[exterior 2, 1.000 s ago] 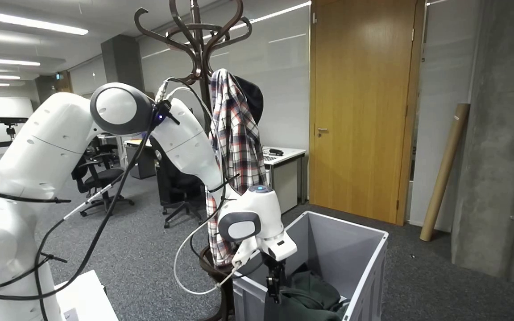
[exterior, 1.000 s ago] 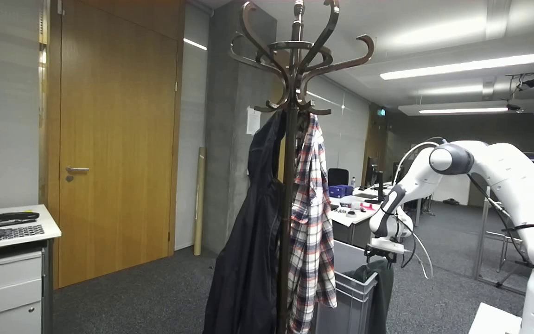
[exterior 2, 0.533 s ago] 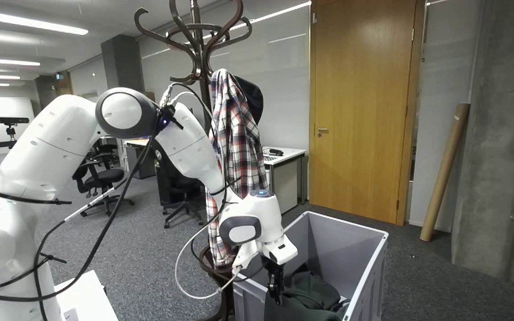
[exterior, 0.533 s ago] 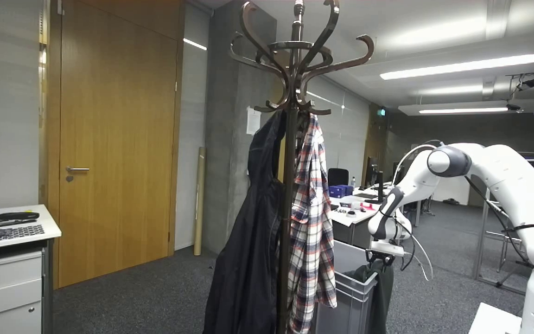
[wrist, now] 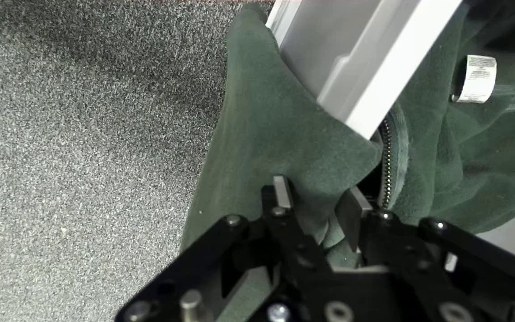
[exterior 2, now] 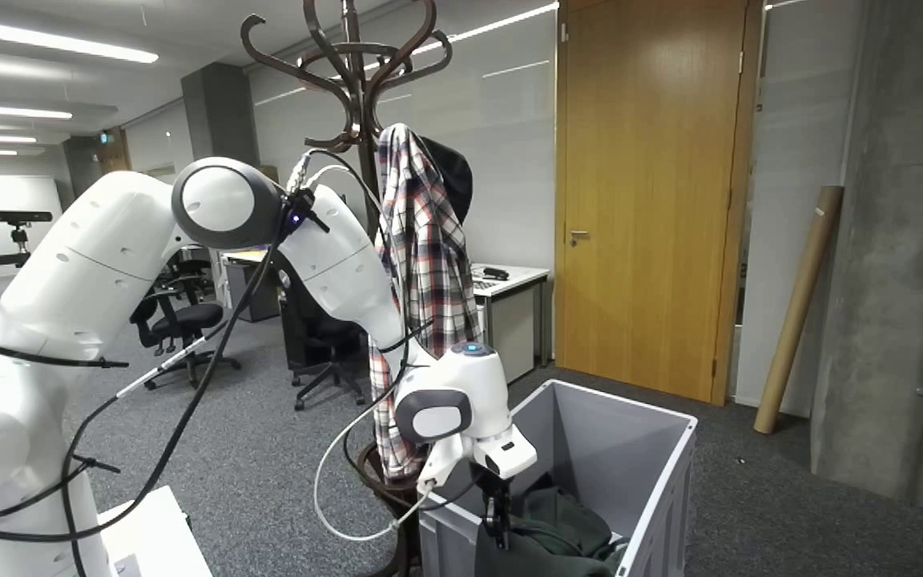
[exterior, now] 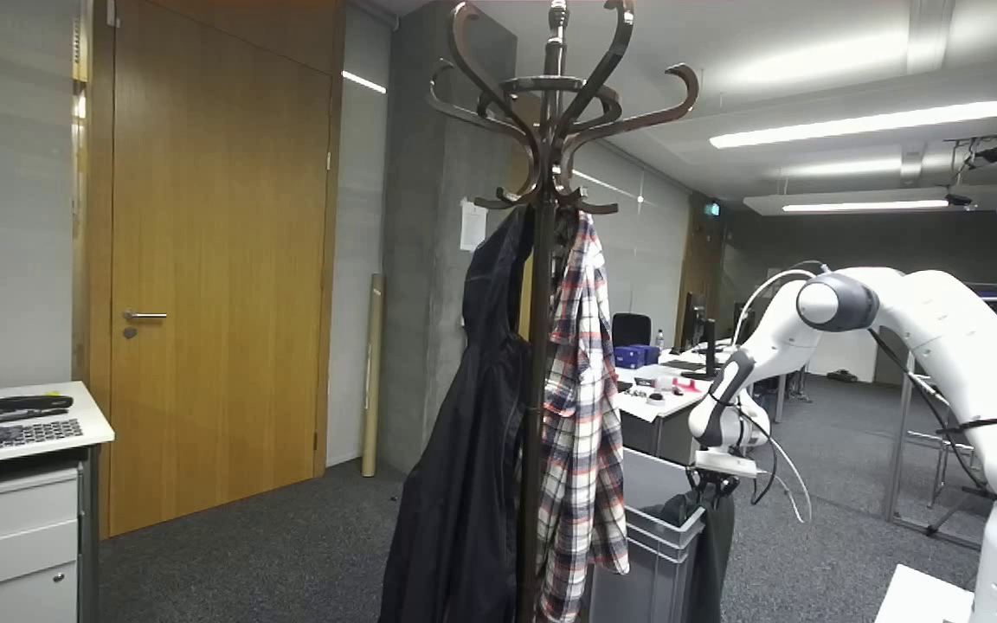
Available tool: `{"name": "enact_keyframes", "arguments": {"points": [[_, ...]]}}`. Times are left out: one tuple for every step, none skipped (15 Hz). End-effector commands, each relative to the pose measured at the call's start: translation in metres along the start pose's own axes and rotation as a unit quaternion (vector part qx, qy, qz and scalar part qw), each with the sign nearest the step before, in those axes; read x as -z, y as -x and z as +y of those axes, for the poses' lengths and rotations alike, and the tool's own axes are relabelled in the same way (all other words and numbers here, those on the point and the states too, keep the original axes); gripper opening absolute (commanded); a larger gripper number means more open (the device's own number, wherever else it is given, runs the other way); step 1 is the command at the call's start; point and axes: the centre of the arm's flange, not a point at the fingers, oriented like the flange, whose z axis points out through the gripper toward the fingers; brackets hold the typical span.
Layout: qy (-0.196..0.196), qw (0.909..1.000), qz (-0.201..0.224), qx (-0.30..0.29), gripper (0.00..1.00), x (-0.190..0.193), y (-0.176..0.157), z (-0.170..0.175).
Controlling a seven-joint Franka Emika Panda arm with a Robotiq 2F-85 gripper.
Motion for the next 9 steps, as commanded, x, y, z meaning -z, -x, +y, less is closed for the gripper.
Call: {"name": "enact_keyframes", "arguments": {"points": [[-0.003, 0.9991, 0.028, 0.032, 0.08, 0.053, -0.013, -0.012], [0.000, 0.9990, 0.029, 0.035, 0.40, 0.057, -0.011, -0.014], [0.002, 0.9985, 0.033, 0.043, 0.59, 0.059, -0.009, -0.015], [0.006, 0.9979, 0.042, 0.049, 0.16, 0.061, -0.011, -0.017], [0.003, 0.9972, 0.049, 0.058, 0.21, 0.069, -0.013, -0.020], [-0.002, 0.9964, 0.055, 0.064, 0.20, 0.080, -0.016, -0.024], [-0.007, 0.9955, 0.064, 0.069, 0.14, 0.091, -0.018, -0.028], [-0.014, 0.9947, 0.073, 0.072, 0.05, 0.100, -0.021, -0.030], [-0.018, 0.9941, 0.078, 0.074, 0.01, 0.108, -0.023, -0.032]]}}
